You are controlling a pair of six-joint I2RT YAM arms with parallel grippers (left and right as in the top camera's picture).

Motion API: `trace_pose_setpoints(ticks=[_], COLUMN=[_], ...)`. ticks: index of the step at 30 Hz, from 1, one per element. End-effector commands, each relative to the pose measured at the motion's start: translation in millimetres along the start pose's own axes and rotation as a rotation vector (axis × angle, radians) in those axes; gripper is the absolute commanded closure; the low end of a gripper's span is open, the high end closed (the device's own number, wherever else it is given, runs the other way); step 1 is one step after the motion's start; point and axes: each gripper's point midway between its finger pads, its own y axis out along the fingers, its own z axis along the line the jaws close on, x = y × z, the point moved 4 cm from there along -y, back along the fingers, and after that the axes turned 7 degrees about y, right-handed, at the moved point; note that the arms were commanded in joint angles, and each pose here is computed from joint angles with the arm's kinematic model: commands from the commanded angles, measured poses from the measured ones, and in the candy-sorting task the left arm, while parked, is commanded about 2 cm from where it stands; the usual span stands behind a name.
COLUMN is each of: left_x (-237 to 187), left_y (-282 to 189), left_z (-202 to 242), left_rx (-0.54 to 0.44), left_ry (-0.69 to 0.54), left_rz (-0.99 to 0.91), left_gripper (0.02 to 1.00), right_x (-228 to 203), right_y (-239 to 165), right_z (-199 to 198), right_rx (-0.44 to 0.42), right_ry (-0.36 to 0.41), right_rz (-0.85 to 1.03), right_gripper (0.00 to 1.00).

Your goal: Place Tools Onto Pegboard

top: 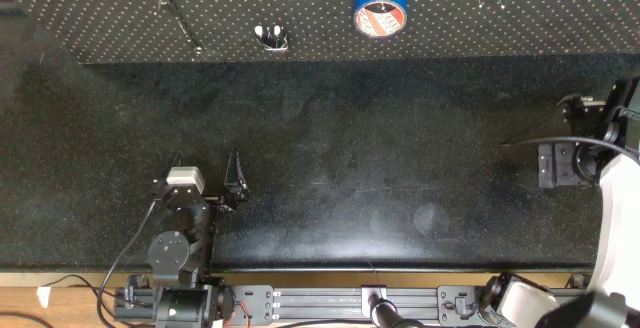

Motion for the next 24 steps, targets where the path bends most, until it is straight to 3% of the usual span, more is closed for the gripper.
trace_pose_setpoints(ticks=[1,3,6,9,23,24], left_x=[-1.4,-1.4,-1.4,-1.4,-1.4,-1.4], left_y=[-0.2,-0.2,-0.2,-0.2,-0.2,-0.2], left_z=[0.5,0.5,0.5,0.5,0.5,0.5], left_rx=[0.000,0.000,0.000,0.000,0.000,0.000], left_ry=[0.012,0.012,0.012,0.012,0.012,0.012], left_rz=[0.003,0.003,0.003,0.003,0.003,0.003], left_gripper=[0.023,0.023,0.023,0.023,0.023,0.023], right_x=[-0.7,1.8,3.5,6.6,13.6,13.0], right_y=[30.4,40.7,49.3,62.7,96.5,98.2], right_z=[-20.7,-30.8,-30.8,-34.1,-37.4,-36.9], right_rx=[0.056,0.095,0.207,0.211,0.227,0.231], right_ry=[-0.004,-0.022,-0.112,-0.154,-0.110,-0.109], right_rz=[0.019,-0.006,-0.062,-0.057,-0.031,-0.026], right_gripper=[0.012,0.012,0.012,0.012,0.005,0.045])
